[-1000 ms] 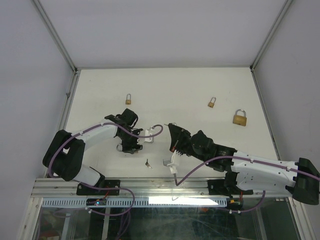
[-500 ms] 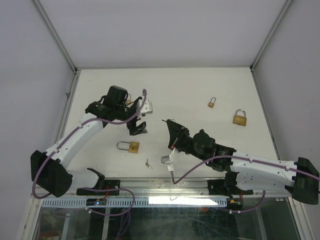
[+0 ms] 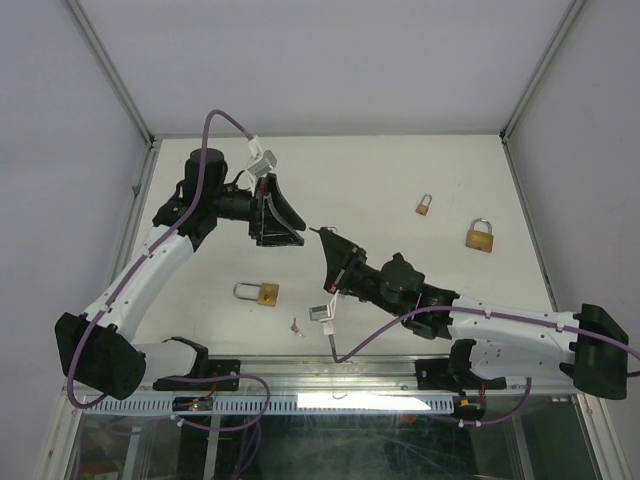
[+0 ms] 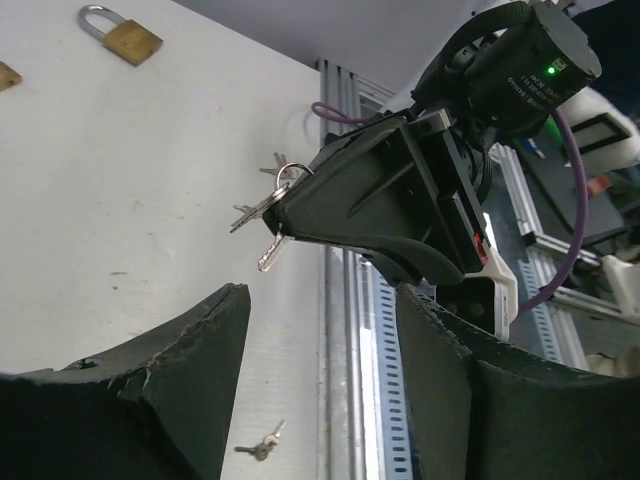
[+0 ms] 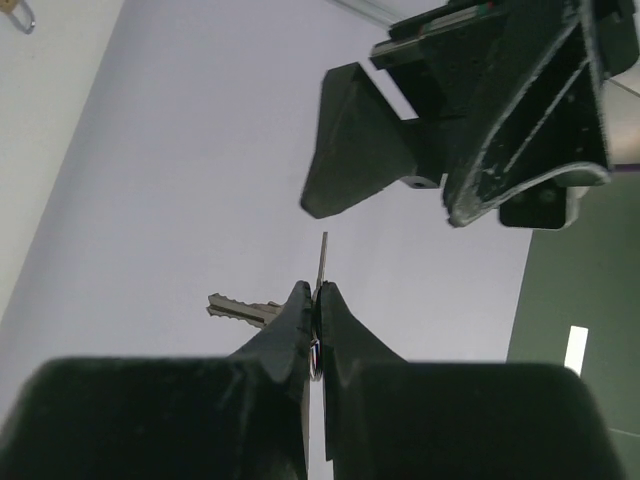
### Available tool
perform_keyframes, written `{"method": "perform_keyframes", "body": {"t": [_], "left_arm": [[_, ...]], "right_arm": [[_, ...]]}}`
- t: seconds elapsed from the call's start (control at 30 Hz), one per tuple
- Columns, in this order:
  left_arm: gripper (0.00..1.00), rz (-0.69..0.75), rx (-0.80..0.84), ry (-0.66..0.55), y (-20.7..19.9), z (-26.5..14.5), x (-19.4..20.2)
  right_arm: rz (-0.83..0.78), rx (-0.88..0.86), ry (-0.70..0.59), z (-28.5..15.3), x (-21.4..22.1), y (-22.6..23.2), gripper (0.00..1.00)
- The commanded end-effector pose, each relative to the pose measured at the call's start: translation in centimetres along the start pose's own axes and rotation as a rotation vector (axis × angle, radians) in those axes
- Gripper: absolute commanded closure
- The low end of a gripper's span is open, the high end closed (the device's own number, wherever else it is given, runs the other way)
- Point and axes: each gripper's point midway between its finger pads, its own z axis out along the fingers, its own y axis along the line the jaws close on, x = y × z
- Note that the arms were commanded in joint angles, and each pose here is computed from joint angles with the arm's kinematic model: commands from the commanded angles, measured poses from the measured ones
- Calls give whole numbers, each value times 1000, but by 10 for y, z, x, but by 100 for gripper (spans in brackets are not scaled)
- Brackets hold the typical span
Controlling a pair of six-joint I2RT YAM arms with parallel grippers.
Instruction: Unlock with the key
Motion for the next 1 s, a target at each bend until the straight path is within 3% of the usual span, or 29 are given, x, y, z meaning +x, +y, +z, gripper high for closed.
{"method": "perform_keyframes", "body": {"t": [0.0,0.2,0.53,0.6,0.97], "left_arm": [[40,-79,98,-17,-17,8,-10],[45,-69,106,-14,-17,20,-11],[87,-116,121,-4,-18,27,-7],[100,-121,122,-3,-18,26,-5],[100,-40,-3,-59,-10,23,-14]], "right_arm": [[-9,166,38,-2,13,-57,100],[-20,159,21,1,7,-57,100],[-14,155,18,0,6,-55,100],[-14,152,19,0,6,-53,100],[-17,98,-10,2,-2,-38,100]]}}
